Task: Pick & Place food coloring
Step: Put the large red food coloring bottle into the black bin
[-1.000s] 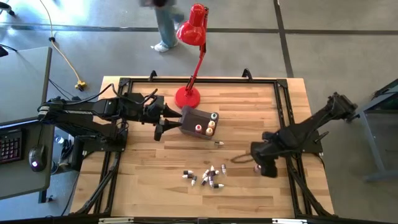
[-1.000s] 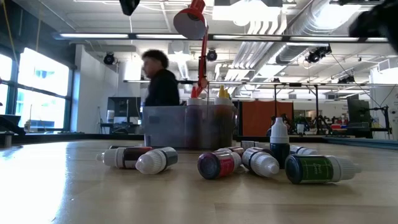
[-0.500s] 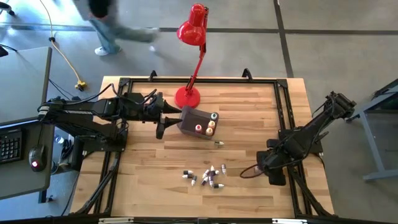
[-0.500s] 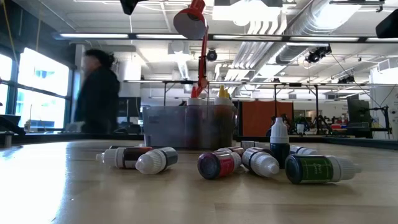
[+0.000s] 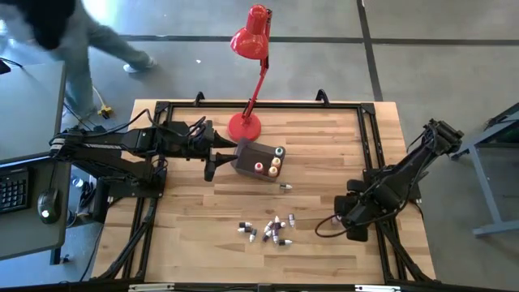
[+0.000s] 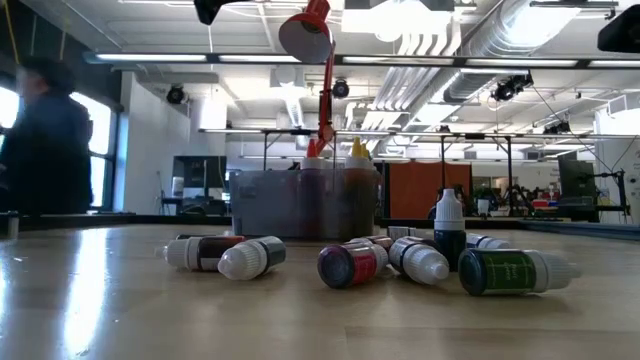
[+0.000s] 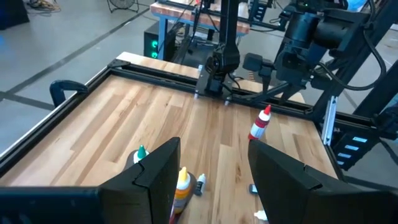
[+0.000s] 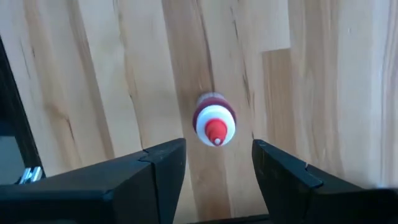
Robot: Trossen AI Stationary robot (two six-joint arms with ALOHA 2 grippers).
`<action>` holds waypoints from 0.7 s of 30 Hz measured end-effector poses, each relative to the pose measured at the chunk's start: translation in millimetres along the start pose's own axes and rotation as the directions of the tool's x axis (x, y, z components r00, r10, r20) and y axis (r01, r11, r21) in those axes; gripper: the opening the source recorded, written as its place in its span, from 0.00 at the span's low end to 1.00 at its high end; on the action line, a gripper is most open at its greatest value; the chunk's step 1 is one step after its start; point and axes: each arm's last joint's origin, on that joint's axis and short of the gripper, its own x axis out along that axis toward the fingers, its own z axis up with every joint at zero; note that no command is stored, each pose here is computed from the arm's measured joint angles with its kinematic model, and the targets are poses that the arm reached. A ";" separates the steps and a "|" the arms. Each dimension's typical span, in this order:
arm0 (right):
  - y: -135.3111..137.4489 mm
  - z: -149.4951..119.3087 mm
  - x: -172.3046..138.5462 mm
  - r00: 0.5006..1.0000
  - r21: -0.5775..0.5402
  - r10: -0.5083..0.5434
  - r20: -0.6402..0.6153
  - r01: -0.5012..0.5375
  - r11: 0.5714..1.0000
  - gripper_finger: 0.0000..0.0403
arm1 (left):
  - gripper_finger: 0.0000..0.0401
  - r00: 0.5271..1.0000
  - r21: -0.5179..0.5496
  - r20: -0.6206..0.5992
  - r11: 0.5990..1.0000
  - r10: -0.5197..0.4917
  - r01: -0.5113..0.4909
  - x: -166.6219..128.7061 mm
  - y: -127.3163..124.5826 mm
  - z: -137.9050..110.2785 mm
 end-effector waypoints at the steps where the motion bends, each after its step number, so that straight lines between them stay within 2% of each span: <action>1: 0.0 0.5 0.1 1.000 0.002 0.002 0.002 -0.002 1.000 0.44 | 0.47 1.000 0.000 -0.001 1.000 0.000 0.000 0.0 0.0 0.0; 6: 1.3 4.4 2.0 0.999 0.016 0.037 0.020 -0.038 0.999 0.44 | 0.47 1.000 0.000 -0.001 1.000 0.000 0.000 0.0 0.0 -0.1; 13: -5.3 -3.6 30.9 0.997 0.047 0.049 -0.056 -0.047 0.998 0.44 | 0.47 1.000 -0.008 -0.002 1.000 -0.007 0.007 0.0 -0.2 -0.1; 21: -5.7 -4.9 43.4 0.998 0.037 0.063 -0.030 -0.062 0.997 0.44 | 0.47 1.000 -0.011 -0.002 1.000 -0.008 0.008 0.0 -0.2 0.0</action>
